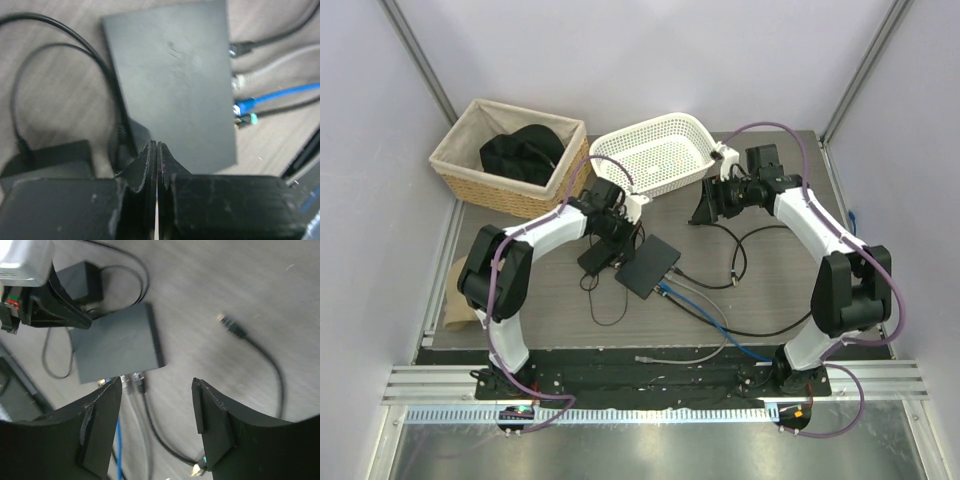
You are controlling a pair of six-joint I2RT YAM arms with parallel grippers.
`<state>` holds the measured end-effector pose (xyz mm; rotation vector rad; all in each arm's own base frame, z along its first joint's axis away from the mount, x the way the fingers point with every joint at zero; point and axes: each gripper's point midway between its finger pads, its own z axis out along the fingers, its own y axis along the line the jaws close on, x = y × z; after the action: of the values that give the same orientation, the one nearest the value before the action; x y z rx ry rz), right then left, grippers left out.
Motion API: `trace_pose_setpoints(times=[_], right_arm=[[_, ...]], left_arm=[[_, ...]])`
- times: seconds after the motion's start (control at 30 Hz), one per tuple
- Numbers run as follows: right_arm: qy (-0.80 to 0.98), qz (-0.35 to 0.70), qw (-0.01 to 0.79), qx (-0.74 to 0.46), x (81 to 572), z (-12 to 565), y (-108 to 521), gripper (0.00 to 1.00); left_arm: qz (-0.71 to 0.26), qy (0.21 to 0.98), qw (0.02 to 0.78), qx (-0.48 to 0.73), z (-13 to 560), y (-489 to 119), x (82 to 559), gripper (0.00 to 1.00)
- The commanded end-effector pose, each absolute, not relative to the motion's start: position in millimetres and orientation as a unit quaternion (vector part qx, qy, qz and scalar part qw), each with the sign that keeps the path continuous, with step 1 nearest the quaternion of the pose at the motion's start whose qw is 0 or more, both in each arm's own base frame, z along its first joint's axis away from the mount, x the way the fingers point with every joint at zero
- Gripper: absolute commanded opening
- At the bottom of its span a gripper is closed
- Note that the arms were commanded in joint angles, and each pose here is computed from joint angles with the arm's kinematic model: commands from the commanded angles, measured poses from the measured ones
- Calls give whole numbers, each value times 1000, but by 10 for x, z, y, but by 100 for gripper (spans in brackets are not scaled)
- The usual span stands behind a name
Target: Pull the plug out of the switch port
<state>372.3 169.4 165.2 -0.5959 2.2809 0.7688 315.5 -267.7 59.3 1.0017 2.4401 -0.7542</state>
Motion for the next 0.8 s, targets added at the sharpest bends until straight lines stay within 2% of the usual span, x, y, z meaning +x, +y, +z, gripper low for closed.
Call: trace_pose_setpoints(times=[0.0, 0.03, 0.2, 0.5, 0.77], right_arm=[[855, 397, 271, -197, 3552, 1597, 1895, 65], [838, 433, 259, -207, 3457, 1643, 1994, 64], [846, 458, 208, -174, 3384, 1423, 2105, 60], [864, 463, 157, -124, 2966, 975, 2079, 58], [865, 473, 121, -114, 2942, 749, 2155, 56]], left_arm=[[-298, 858, 196, 370, 961, -2732, 2992, 2], [-300, 857, 189, 374, 975, -2719, 2950, 2], [-294, 843, 208, 401, 1128, -2664, 2919, 2], [-299, 868, 173, 357, 739, -2657, 2805, 1], [-271, 896, 142, 321, 330, -2605, 2870, 1]])
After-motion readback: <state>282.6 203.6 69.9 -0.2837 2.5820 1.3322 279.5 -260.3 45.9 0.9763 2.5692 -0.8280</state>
